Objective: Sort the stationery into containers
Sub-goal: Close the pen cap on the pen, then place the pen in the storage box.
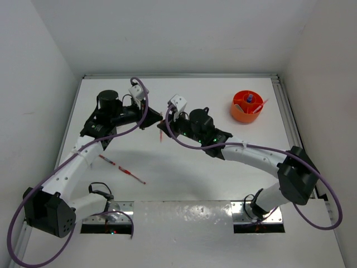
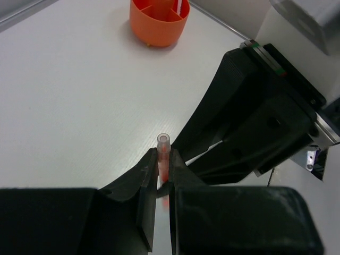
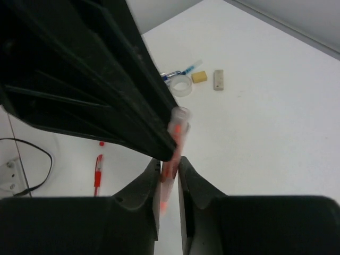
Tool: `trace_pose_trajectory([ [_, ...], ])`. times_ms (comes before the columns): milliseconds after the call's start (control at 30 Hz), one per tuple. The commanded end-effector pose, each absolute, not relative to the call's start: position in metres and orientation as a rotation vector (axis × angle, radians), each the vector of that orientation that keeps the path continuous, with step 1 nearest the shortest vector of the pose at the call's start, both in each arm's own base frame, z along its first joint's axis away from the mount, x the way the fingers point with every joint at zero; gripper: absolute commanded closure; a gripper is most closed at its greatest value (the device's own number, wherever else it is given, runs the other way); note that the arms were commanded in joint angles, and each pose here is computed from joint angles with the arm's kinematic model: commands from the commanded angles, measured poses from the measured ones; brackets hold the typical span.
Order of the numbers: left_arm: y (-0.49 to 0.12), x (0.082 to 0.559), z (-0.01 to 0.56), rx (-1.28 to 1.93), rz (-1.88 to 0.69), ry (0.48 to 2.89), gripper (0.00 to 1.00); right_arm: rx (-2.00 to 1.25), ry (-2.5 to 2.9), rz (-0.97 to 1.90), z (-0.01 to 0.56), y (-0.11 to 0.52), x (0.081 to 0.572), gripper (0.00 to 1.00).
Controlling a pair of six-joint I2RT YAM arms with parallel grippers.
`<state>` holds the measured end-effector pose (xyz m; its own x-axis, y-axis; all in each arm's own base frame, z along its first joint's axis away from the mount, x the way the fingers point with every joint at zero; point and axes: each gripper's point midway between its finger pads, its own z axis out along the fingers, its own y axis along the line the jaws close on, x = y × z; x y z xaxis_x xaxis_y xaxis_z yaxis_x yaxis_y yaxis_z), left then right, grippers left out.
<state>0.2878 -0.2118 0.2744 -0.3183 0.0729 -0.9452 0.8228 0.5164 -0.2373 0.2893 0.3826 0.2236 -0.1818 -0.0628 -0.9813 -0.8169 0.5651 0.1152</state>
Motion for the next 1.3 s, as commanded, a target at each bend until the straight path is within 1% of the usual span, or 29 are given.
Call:
trace_pose_trajectory([
  [0, -0.212, 0.287, 0.302, 0.763, -0.920, 1.651, 1.00, -0.685, 1.536, 0.872, 0.261, 0.392, 0.294, 0.87],
  [100, -0.212, 0.286, 0.300, 0.764, -0.919, 1.653, 1.00, -0.668, 1.541, 0.874, 0.262, 0.390, 0.296, 1.00],
  [333, -0.208, 0.286, 0.286, 0.756, -0.892, 1.693, 1.00, -0.618, 1.488, 0.884, 0.284, 0.384, 0.297, 1.00],
  [367, -0.207, 0.288, 0.283, 0.745, -0.882, 1.704, 0.98, -0.615, 1.480, 0.886, 0.287, 0.384, 0.297, 1.00],
  [400, -0.206, 0.287, 0.281, 0.742, -0.883, 1.710, 0.91, -0.613, 1.473, 0.888, 0.290, 0.384, 0.297, 1.00],
  [433, -0.206, 0.287, 0.280, 0.742, -0.883, 1.714, 0.79, -0.612, 1.471, 0.888, 0.291, 0.384, 0.297, 1.00],
  [467, -0.207, 0.286, 0.280, 0.745, -0.888, 1.712, 0.56, -0.612, 1.467, 0.886, 0.293, 0.382, 0.297, 1.00],
  [533, -0.207, 0.286, 0.284, 0.748, -0.888, 1.699, 0.37, -0.608, 1.471, 0.878, 0.291, 0.381, 0.299, 1.00],
  [567, -0.206, 0.286, 0.289, 0.750, -0.879, 1.685, 0.18, -0.602, 1.475, 0.873, 0.290, 0.379, 0.301, 1.00],
  [600, -0.206, 0.287, 0.292, 0.751, -0.872, 1.676, 0.06, -0.598, 1.480, 0.867, 0.289, 0.377, 0.302, 1.00],
  [633, -0.205, 0.287, 0.294, 0.750, -0.862, 1.678, 0.00, -0.598, 1.488, 0.860, 0.288, 0.375, 0.303, 1.00],
  [833, -0.203, 0.280, 0.314, 0.796, -0.833, 1.623, 0.00, -0.515, 1.557, 0.747, 0.276, 0.331, 0.328, 1.00],
  [933, -0.199, 0.276, 0.321, 0.792, -0.803, 1.604, 0.00, -0.434, 1.606, 0.618, 0.273, 0.289, 0.355, 1.00],
  [1000, -0.195, 0.278, 0.318, 0.768, -0.776, 1.614, 0.00, -0.288, 1.620, 0.494, 0.278, 0.240, 0.384, 1.00],
  [1033, -0.188, 0.283, 0.307, 0.725, -0.731, 1.649, 0.00, -0.209, 1.628, 0.468, 0.277, 0.220, 0.392, 1.00],
  [1067, -0.183, 0.286, 0.303, 0.695, -0.699, 1.665, 0.00, -0.116, 1.625, 0.406, 0.279, 0.185, 0.408, 1.00],
  [1200, -0.146, 0.307, 0.265, 0.493, -0.503, 1.804, 0.00, 0.110, 1.630, 0.215, 0.274, 0.099, 0.431, 1.00],
  [1233, -0.139, 0.309, 0.257, 0.472, -0.480, 1.827, 0.00, 0.146, 1.639, 0.187, 0.271, 0.087, 0.437, 1.00],
  [1267, -0.135, 0.310, 0.248, 0.461, -0.464, 1.847, 0.00, 0.200, 1.646, 0.156, 0.268, 0.061, 0.444, 1.00],
])
